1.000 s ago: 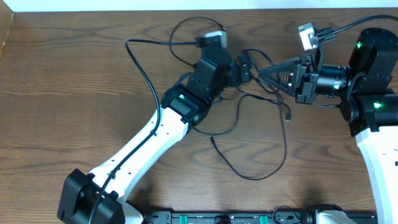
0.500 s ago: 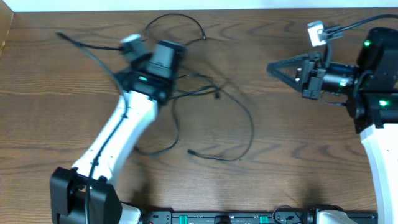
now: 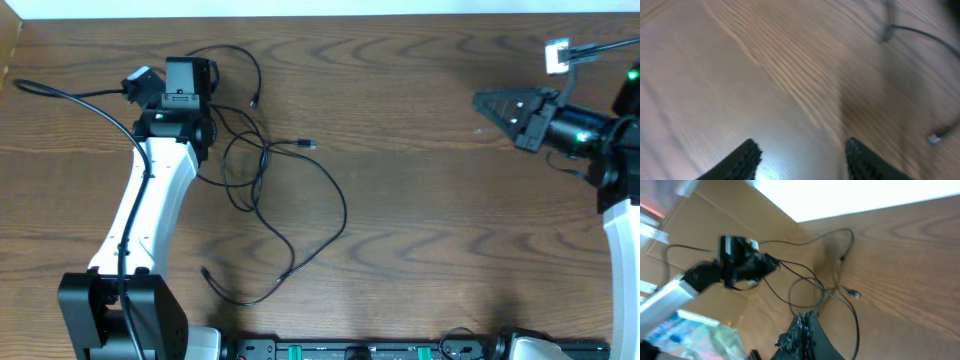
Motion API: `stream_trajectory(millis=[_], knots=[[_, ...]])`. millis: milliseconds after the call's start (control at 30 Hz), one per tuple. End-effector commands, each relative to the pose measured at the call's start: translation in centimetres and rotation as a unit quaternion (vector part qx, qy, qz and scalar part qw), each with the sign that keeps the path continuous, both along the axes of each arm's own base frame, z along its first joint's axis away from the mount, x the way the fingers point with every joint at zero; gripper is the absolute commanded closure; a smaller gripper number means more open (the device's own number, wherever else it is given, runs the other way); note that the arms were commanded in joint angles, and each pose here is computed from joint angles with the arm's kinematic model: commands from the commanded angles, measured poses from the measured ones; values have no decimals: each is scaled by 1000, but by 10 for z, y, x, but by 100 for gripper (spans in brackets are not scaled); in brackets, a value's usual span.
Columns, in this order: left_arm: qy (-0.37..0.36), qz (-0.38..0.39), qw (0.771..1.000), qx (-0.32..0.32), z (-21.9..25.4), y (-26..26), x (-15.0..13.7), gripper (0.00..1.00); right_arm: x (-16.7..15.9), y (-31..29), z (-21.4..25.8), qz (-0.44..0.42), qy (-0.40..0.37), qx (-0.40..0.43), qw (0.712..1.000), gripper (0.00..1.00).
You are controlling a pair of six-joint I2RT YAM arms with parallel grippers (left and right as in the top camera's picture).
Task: Untangle cables
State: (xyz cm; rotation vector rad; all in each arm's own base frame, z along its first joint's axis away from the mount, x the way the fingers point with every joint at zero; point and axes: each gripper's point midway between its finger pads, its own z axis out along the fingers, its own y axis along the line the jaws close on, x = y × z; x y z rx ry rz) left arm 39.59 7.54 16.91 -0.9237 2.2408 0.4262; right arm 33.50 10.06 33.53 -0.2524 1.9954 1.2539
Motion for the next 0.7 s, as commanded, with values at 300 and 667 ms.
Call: stream_trajectory(millis=[300,667], knots=[[-1,-108,993,-37,2,-64,9,92,21,64,-77,84,1,-108,991,99],[-135,-183,970,-89,103,-94,-21,92,32,113,-111,145,-4,-108,984,80]])
